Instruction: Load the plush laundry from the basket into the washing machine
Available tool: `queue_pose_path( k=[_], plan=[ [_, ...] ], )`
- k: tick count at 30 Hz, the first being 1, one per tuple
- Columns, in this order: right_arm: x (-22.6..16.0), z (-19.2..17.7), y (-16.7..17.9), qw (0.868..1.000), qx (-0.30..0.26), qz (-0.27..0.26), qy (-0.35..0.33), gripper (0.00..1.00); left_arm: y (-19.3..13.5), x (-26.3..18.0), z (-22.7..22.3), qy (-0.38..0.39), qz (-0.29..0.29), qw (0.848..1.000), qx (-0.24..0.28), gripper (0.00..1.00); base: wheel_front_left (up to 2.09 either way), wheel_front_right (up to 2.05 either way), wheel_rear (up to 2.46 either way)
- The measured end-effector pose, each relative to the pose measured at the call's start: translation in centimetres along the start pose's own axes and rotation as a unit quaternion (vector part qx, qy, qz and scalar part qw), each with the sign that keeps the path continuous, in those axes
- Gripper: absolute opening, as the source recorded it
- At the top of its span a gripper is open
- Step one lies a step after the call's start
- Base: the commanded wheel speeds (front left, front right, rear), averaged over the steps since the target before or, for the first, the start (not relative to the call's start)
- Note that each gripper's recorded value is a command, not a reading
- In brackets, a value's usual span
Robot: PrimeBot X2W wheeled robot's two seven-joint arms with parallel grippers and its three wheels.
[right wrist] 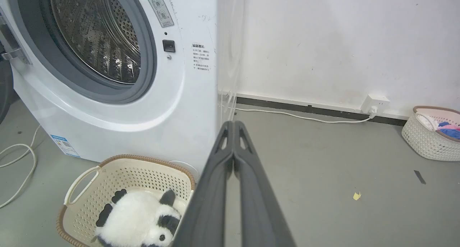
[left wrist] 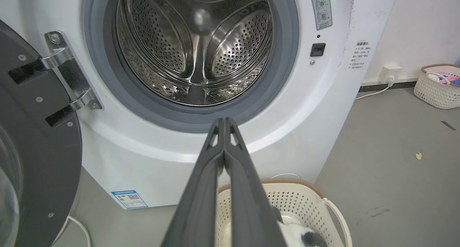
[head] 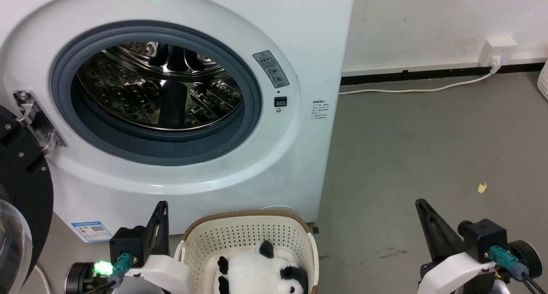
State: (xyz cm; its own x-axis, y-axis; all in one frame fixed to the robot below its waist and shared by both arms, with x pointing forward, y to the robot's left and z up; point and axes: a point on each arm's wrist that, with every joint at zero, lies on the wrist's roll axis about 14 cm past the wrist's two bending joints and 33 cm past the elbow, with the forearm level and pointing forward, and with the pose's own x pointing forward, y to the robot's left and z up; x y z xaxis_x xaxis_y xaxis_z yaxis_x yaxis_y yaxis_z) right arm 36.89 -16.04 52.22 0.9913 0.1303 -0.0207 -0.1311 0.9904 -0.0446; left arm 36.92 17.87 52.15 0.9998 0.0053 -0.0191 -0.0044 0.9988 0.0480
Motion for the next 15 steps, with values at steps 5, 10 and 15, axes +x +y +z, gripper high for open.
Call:
queue_pose_path(
  k=[5,10,15],
  plan=[
    [0.00,0.00,0.01,1.000,0.000,0.000,0.000,0.00,0.01,0.00,0.00,0.000,0.000,1.000,0.000,0.00,0.00,0.00,0.00],
    [0.00,0.00,0.01,1.000,0.000,0.000,0.000,0.00,0.01,0.00,0.00,0.000,0.000,1.000,0.000,0.00,0.00,0.00,0.00],
    [0.00,0.00,0.01,1.000,0.000,0.000,0.000,0.00,0.01,0.00,0.00,0.000,0.000,1.000,0.000,0.00,0.00,0.00,0.00]
  ],
)
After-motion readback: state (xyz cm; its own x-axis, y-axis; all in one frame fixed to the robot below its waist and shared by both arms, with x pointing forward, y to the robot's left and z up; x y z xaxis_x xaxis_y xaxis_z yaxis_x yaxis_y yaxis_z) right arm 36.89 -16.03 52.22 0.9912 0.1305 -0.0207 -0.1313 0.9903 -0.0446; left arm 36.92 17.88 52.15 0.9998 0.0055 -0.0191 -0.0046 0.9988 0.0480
